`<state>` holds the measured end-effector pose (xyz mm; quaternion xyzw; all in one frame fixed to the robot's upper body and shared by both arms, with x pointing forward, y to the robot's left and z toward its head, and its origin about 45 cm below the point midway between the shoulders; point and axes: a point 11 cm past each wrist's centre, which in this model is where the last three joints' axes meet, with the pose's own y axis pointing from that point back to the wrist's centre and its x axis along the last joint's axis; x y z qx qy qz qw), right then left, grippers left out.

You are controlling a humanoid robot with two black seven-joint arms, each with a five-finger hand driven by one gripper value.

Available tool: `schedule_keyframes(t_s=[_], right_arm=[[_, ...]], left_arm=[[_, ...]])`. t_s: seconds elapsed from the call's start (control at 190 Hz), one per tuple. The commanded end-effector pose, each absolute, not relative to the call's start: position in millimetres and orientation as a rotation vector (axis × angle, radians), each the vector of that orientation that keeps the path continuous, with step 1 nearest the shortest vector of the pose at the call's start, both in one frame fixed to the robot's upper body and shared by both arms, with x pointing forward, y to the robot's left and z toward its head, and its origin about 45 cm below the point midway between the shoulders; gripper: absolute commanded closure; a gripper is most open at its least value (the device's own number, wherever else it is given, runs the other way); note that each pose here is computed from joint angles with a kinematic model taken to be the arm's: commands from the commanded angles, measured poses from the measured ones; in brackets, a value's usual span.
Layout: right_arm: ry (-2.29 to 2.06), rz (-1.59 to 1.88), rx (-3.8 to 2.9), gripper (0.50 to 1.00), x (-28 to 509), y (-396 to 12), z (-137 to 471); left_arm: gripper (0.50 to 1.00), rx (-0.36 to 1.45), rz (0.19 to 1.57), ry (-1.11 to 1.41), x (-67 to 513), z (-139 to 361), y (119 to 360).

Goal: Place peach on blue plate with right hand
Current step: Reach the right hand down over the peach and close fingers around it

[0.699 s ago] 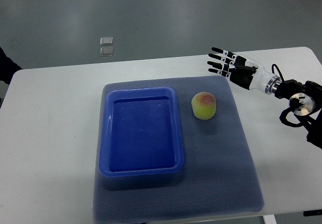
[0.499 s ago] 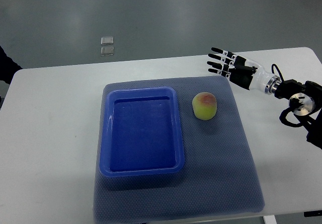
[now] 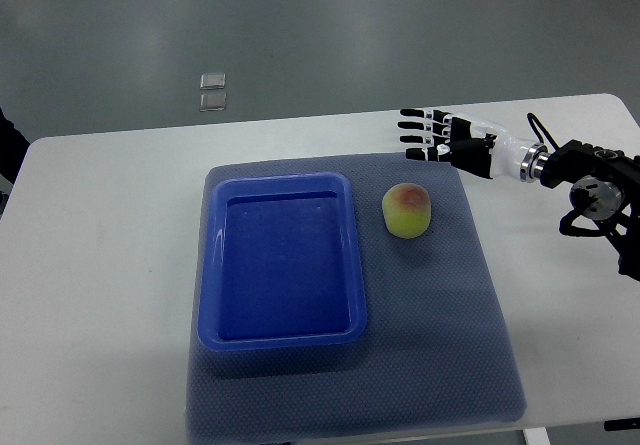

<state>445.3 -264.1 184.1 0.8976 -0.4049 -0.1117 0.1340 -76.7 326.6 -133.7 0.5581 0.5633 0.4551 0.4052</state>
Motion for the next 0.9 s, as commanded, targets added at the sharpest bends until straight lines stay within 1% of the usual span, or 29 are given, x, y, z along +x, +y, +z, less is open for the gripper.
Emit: schedule_keyframes(t_s=[0.0, 0.021, 0.026, 0.1, 0.152, 0.158, 0.168, 0.221, 0.273, 0.278, 0.31, 0.546, 0.662, 0.893], right_arm=[[-1.041, -0.127, 2.541, 0.568, 446, -259, 194], [-1.041, -0.127, 2.541, 0.568, 446, -259, 194], [-0.978, -0.020, 2.515, 0.568, 448, -255, 204], [-0.887, 0.117, 2.482, 0.568, 449, -245, 214], [-0.887, 0.118, 2.482, 0.568, 449, -245, 214], [-0.827, 0.211, 2.450, 0.568, 451, -238, 223], [-0.815, 0.233, 2.437, 0.568, 451, -238, 225], [-0.747, 0.310, 2.384, 0.568, 450, -235, 226], [-0.746, 0.310, 2.384, 0.568, 450, -235, 226], [-0.679, 0.379, 2.327, 0.568, 450, -231, 226], [-0.641, 0.413, 2.298, 0.568, 450, -228, 226], [-0.500, 0.495, 2.186, 0.568, 446, -220, 217], [-0.410, 0.518, 2.111, 0.568, 438, -220, 199], [-0.380, 0.536, 2.075, 0.570, 434, -220, 188]], left_arm=[[0.500, 1.405, 1.146, 1.421, -76, -134, 326], [0.500, 1.405, 1.146, 1.421, -76, -134, 326], [0.500, 1.404, 1.145, 1.422, -76, -134, 325], [0.500, 1.404, 1.145, 1.422, -76, -134, 325], [0.500, 1.404, 1.145, 1.422, -76, -134, 325], [0.500, 1.405, 1.146, 1.421, -76, -134, 326], [0.500, 1.408, 1.149, 1.420, -76, -134, 326], [0.500, 1.408, 1.149, 1.420, -76, -134, 326], [0.500, 1.408, 1.149, 1.420, -76, -134, 326], [0.500, 1.408, 1.149, 1.420, -76, -134, 327], [0.500, 1.409, 1.150, 1.419, -76, -134, 327], [0.500, 1.405, 1.146, 1.421, -76, -134, 326], [0.500, 1.403, 1.144, 1.422, -76, -134, 324], [0.500, 1.393, 1.133, 1.428, -76, -134, 322]])
